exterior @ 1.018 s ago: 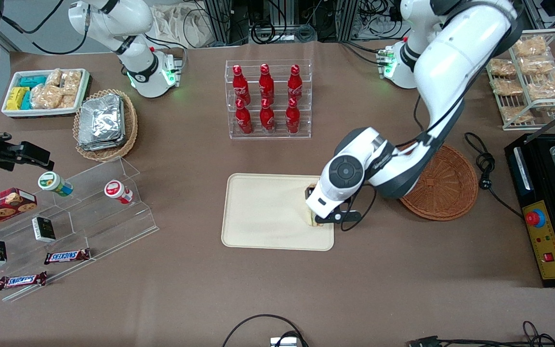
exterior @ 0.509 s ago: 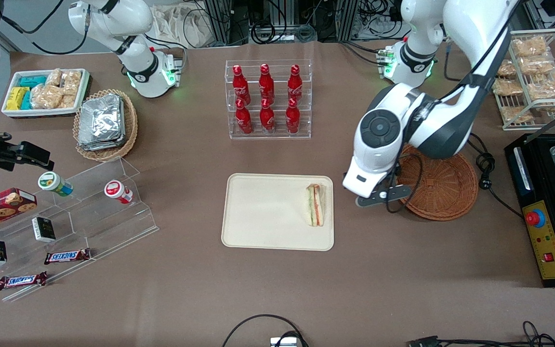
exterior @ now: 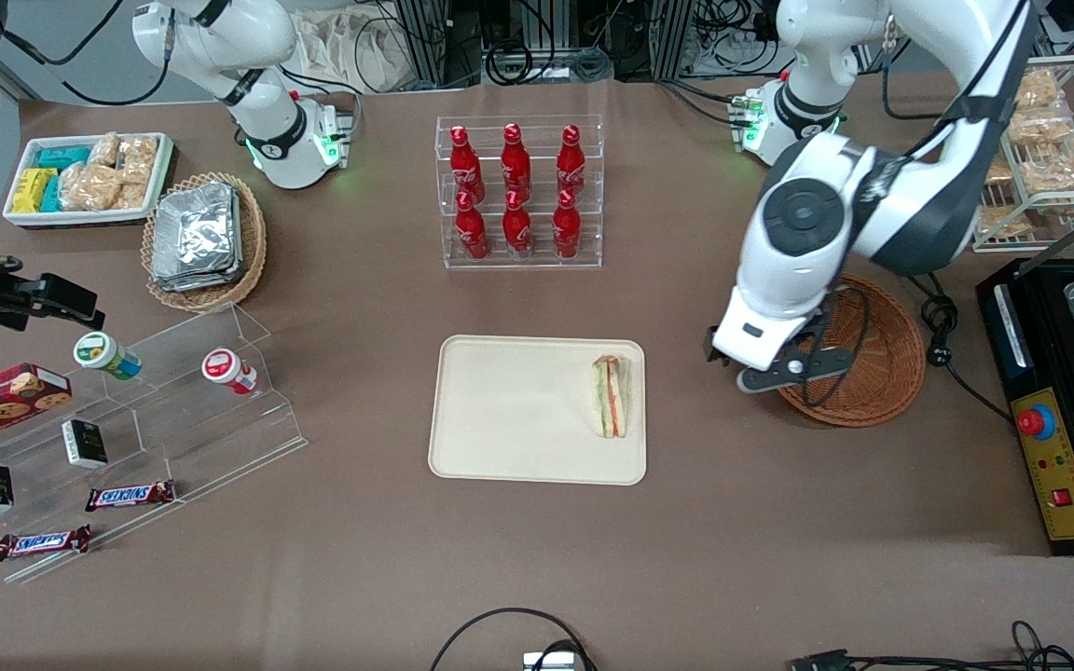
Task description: Place sandwich from basket to tray
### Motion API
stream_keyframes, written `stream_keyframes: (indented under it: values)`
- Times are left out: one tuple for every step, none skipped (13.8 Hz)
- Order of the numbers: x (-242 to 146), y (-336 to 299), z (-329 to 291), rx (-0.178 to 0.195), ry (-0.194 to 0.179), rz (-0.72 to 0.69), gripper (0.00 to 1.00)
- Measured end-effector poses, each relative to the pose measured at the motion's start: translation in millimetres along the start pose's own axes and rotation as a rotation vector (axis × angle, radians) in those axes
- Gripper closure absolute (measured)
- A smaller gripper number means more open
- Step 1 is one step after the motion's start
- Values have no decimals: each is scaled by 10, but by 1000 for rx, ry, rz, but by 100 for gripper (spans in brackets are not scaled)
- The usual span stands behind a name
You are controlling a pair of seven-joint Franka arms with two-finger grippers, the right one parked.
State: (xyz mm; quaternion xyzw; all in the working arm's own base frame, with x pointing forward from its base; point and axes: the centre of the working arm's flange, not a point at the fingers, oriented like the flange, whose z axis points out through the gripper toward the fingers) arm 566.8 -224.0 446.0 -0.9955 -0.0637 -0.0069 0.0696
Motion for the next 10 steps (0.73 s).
stream_keyframes:
  values:
    - [101,-284,-79,-24,-6,31,0]
    - [207,-606,-147,-47,-7,63,0]
    - [293,-912,-212,-69,-4,88,0]
    - [348,-1190,-282,-89,0,104,0]
    - [364,-1402,-355,-105,-2,107,0]
    - [355,-1542,-437,-113,-9,104,0]
    - [344,-1600,-521,-114,-8,101,0]
    - [336,-1602,-591,-113,-4,102,0]
    - [333,-1578,-637,-114,1,106,0]
    - [335,-1567,-659,-115,6,107,0]
